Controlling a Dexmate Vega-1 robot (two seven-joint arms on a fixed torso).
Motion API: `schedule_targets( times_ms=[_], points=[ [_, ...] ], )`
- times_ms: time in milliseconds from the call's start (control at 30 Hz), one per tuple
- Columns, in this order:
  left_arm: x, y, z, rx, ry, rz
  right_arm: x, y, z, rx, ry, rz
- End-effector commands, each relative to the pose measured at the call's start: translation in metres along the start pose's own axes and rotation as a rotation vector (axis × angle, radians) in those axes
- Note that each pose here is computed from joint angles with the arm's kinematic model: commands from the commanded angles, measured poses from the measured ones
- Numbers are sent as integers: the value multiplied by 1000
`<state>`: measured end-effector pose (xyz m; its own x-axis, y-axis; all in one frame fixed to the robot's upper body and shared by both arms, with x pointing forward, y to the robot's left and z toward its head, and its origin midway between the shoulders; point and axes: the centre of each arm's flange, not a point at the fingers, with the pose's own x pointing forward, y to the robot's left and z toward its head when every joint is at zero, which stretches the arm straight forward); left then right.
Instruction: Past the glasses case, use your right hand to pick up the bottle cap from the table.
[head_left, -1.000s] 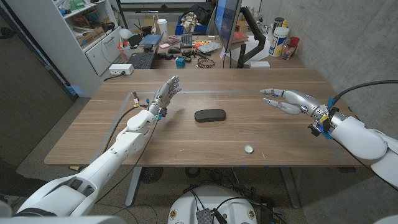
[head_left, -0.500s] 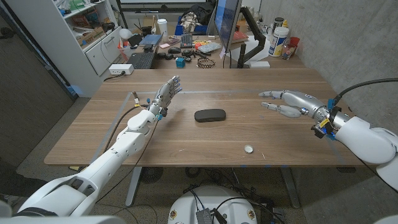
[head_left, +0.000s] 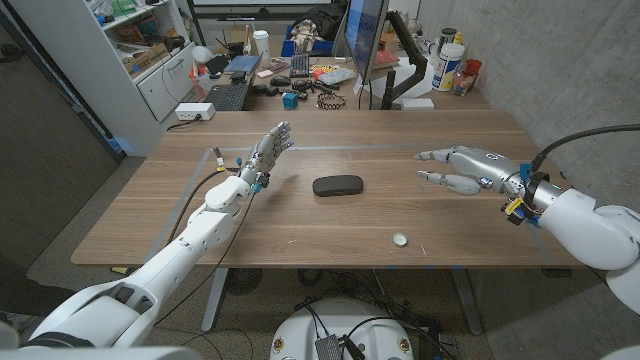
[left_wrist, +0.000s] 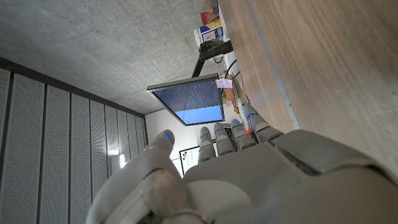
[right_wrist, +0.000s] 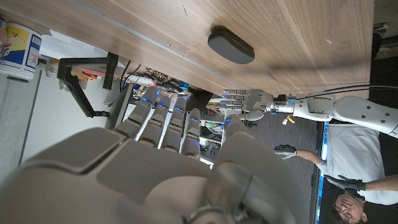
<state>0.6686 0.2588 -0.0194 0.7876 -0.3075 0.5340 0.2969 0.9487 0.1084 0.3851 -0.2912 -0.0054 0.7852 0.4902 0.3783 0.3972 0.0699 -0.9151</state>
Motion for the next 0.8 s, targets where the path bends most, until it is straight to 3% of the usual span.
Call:
schedule_targets(
  times_ms=[33, 800],
  points=[
    [0, 3, 1, -1, -6, -4, -3, -1, 13, -97, 31, 24],
    [4, 0, 3, 3, -7, -22, -14, 7, 23, -204, 103, 91]
  ],
)
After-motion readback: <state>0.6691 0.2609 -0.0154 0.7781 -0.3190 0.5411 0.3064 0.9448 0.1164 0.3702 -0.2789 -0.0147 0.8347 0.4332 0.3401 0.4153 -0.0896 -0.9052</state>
